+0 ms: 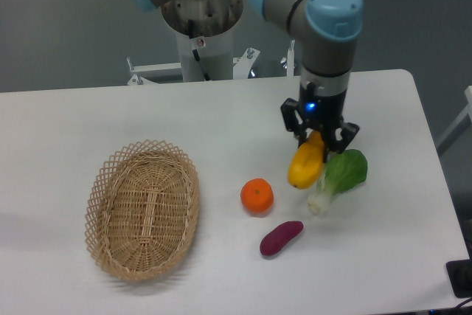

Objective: Pick up the mango from the basket
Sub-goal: 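Lift the mango out of the basket and carry it toward the bok choy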

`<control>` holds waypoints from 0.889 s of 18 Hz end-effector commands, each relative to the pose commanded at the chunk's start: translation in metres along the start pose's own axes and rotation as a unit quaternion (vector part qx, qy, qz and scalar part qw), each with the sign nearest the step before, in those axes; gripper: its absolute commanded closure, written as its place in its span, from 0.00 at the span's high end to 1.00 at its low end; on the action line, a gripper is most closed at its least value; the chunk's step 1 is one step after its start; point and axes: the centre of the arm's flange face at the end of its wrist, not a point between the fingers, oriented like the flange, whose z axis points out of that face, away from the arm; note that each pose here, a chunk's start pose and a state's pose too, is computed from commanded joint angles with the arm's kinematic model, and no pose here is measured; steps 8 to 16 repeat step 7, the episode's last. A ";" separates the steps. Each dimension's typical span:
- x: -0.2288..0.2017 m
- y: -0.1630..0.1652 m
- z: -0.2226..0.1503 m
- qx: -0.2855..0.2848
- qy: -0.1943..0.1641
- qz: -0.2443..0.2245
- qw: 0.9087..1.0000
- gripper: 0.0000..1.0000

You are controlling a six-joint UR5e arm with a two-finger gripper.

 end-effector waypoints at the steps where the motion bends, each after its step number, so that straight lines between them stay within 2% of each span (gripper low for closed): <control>1: -0.001 0.001 -0.001 -0.001 -0.001 0.004 1.000 0.39; 16: -0.004 0.007 -0.001 -0.001 -0.001 -0.001 1.000 0.39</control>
